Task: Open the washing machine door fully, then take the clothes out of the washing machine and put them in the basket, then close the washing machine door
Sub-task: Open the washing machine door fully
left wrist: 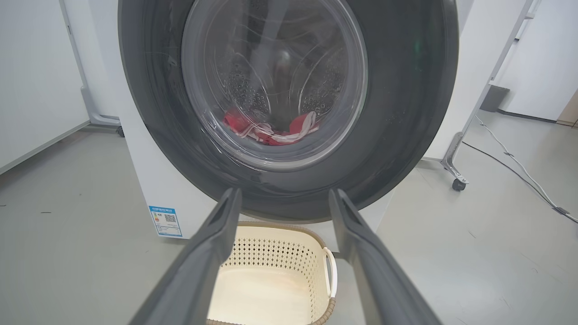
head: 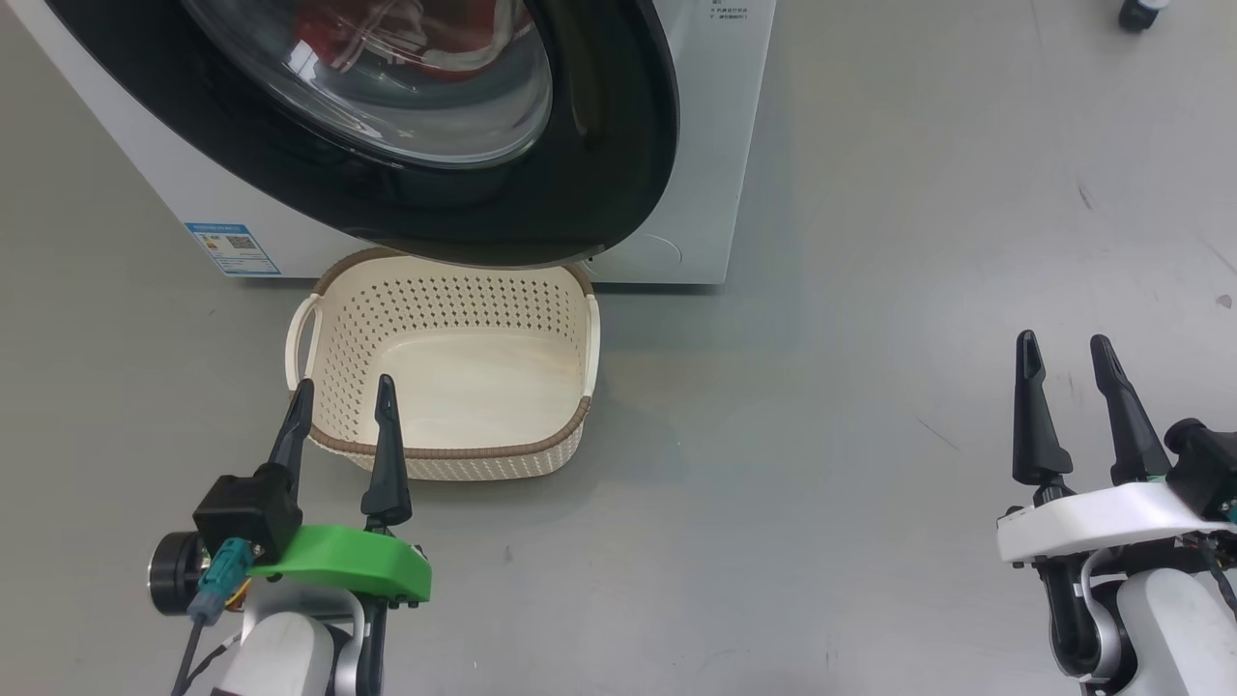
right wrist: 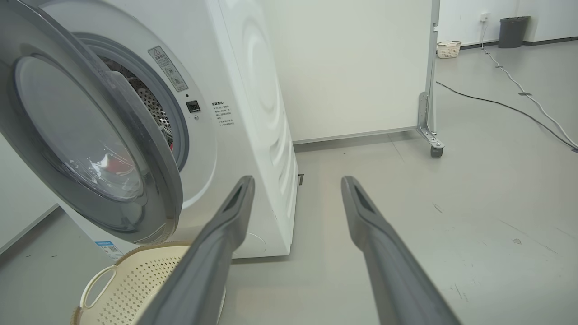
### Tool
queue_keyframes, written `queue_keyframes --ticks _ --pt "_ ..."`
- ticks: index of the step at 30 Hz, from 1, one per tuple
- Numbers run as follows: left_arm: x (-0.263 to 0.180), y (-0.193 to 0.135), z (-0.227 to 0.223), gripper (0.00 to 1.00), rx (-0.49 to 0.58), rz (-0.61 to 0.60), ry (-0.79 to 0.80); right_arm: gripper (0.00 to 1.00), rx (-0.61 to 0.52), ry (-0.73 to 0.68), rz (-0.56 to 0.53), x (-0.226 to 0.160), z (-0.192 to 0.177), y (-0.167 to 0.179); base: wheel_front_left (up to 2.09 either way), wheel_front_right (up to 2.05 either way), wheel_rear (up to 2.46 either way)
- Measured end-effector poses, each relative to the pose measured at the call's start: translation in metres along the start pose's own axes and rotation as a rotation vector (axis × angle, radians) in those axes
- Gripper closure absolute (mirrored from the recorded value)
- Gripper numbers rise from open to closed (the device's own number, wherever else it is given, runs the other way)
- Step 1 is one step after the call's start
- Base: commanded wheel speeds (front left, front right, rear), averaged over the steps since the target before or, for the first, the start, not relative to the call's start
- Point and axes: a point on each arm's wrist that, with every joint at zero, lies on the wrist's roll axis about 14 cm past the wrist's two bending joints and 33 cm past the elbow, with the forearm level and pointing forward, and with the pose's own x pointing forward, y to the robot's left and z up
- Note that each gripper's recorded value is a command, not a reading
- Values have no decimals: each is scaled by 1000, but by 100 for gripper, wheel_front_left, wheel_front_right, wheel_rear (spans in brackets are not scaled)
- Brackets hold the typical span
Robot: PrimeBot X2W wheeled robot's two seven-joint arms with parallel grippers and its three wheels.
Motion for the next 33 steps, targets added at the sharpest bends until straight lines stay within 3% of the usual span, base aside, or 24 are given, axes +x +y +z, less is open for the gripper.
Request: queue_keyframes --ticks 33 --pt "1 2 -3 0 7 5 8 0 -17 -2 1 2 -1 -2 0 0 0"
